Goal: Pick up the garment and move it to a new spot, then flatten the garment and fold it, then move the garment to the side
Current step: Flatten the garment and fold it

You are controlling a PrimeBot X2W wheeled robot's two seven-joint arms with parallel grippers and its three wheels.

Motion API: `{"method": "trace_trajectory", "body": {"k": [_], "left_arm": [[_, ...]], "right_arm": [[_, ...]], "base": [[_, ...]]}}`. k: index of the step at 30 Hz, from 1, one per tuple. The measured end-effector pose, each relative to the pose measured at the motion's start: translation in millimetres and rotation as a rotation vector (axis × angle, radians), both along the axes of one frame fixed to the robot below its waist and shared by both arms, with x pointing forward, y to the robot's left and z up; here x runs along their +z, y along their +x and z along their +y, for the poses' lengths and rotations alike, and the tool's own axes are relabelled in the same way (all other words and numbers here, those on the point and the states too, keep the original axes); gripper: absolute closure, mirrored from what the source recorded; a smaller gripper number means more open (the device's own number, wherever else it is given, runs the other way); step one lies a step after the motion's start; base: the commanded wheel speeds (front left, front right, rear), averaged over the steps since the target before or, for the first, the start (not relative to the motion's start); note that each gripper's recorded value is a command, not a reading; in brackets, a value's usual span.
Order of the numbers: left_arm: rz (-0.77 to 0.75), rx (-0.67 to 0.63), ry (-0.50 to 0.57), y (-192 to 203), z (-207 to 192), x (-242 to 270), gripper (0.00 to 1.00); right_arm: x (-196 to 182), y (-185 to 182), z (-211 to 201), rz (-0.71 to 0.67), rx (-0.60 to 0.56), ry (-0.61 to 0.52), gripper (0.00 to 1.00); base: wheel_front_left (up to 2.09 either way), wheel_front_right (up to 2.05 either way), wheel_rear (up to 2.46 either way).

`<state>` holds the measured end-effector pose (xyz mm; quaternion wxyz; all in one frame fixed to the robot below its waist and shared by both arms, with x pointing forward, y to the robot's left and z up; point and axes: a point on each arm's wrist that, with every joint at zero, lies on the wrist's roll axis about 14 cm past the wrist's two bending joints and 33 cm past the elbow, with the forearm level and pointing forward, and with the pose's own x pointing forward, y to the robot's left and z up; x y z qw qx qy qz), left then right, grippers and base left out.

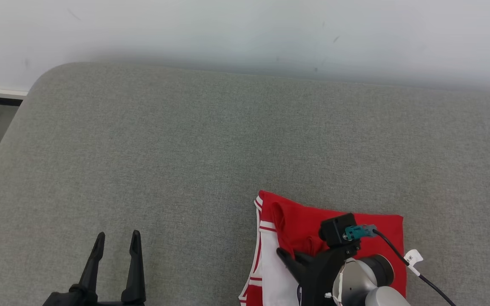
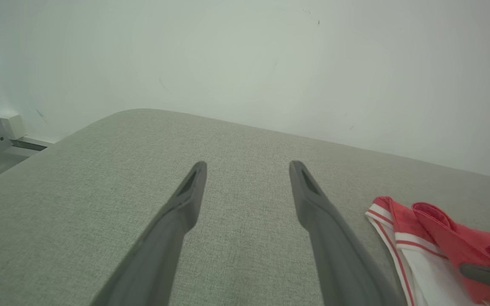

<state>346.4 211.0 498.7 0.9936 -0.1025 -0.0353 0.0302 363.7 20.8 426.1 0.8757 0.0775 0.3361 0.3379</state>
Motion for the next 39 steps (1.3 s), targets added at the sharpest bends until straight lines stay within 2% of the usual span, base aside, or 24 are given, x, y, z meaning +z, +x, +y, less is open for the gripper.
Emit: {"method": "trace_trajectory", "body": {"k": [1,2,5,7,11,14,19,21,22,23,24,31,39], "left_arm": [[0.000,0.000,0.000,0,0,0,0.00],[-0.001,0.000,0.000,0,0,0,0.00],[-0.001,-0.001,-0.001,0,0,0,0.00],[-0.005,-0.001,-0.001,-1,0,1,0.00],[-0.007,-0.002,-0.003,-3,-1,2,0.00],[-0.015,-0.008,-0.003,-3,-2,4,0.00],[-0.022,-0.028,-0.006,-1,-9,6,0.00],[-0.021,-0.033,-0.007,0,-10,6,0.00],[-0.021,-0.034,-0.007,0,-11,5,0.00],[-0.019,-0.036,-0.008,1,-11,5,0.00],[-0.019,-0.036,-0.008,1,-11,5,0.00],[-0.013,-0.041,-0.010,1,-13,3,0.00],[-0.014,-0.015,-0.010,-3,-5,3,0.00]], "right_arm": [[0,0,1,0.001,0.003,-0.001,0.56],[0,0,2,0.001,0.002,0.009,0.00],[8,2,6,-0.005,-0.008,0.059,0.00],[28,7,8,-0.036,-0.028,0.138,0.00],[57,24,-10,-0.124,-0.103,0.183,0.00],[63,36,-44,-0.183,-0.200,0.124,0.00],[40,33,-95,-0.166,-0.306,-0.056,0.00],[28,26,-101,-0.135,-0.309,-0.096,0.27],[23,22,-102,-0.120,-0.303,-0.117,0.51],[18,20,-101,-0.112,-0.294,-0.134,0.68],[18,20,-101,-0.112,-0.294,-0.134,1.00],[-15,-4,-73,-0.033,-0.161,-0.210,1.00],[-25,-35,-18,0.014,0.044,-0.192,1.00]], "base": [[0.00,0.00,0.00],[0.00,0.00,0.00],[0.00,0.00,0.00],[0.00,0.00,0.00],[0.00,0.00,0.00],[0.00,0.00,0.00],[0.00,0.00,0.00],[0.00,0.00,0.00],[0.00,0.00,0.00],[0.00,0.00,0.00],[0.00,0.00,0.00],[0.00,0.00,0.00],[0.00,0.00,0.00]]}}
